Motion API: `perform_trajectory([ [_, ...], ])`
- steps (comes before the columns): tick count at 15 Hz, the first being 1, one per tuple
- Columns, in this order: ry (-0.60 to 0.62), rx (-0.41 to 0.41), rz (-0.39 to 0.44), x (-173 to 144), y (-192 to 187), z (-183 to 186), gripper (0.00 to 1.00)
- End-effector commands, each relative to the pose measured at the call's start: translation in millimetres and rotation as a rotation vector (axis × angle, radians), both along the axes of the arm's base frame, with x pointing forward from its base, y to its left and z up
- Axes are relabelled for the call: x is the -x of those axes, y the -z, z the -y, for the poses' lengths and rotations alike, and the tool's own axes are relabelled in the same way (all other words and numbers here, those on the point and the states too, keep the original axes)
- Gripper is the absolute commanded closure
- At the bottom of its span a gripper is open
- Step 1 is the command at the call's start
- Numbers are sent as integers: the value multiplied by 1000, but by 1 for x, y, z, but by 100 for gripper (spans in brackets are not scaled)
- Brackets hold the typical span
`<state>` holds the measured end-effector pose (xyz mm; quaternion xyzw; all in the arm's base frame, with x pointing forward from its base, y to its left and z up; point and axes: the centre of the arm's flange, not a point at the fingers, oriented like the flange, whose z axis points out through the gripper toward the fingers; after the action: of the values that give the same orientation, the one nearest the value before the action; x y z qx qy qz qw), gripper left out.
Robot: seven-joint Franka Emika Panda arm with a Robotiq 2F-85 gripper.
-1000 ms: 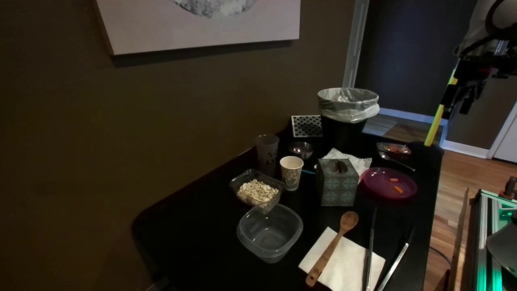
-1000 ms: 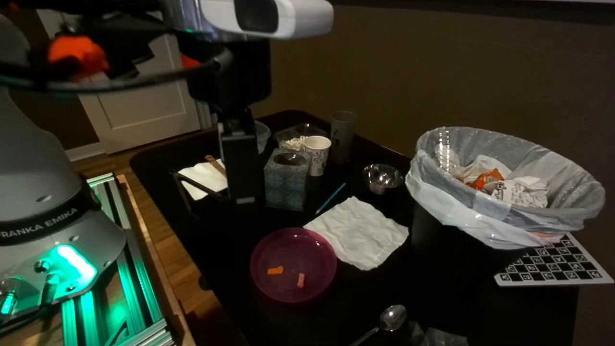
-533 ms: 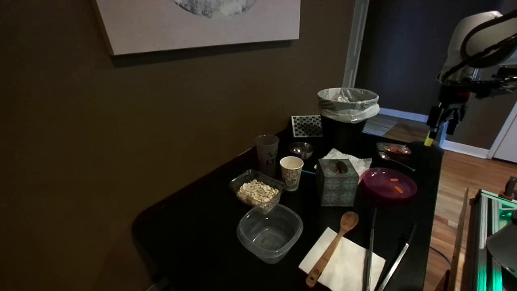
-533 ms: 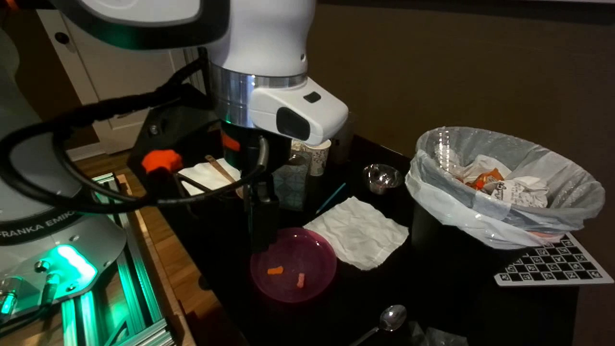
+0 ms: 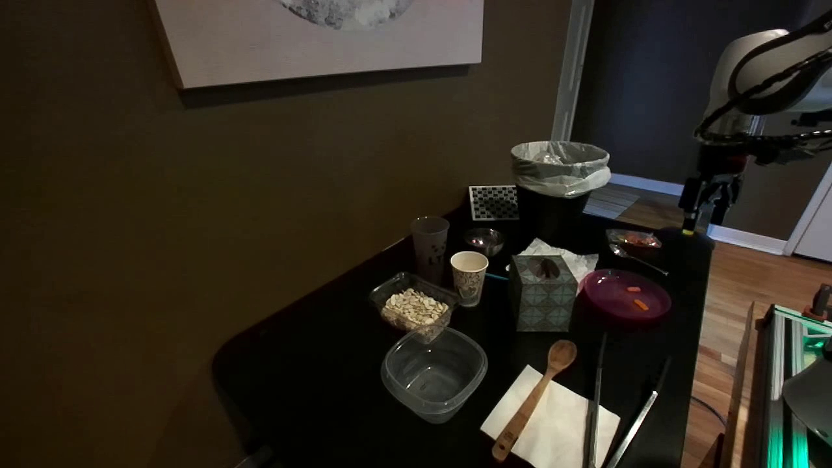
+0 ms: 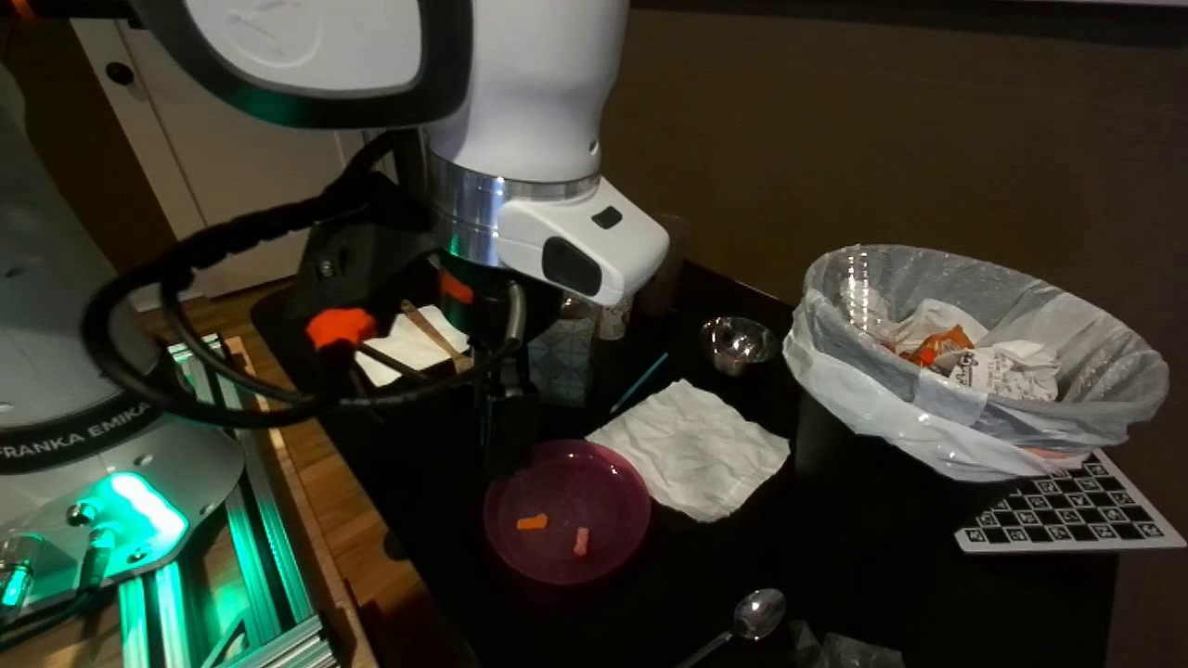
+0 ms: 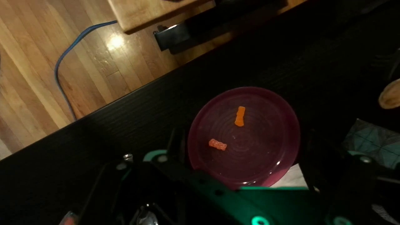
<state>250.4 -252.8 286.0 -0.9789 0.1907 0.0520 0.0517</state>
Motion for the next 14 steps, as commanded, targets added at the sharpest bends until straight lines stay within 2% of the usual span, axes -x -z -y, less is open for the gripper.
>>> perform_trajectory([
  [1,38,-73,-1,-13,59,-29,0],
  [7,33,-80,-82,-30,117,-56,0],
  [10,36,-79,-128,-31,131,-68,0],
  [14,13,-37,-150,-25,144,-68,0],
])
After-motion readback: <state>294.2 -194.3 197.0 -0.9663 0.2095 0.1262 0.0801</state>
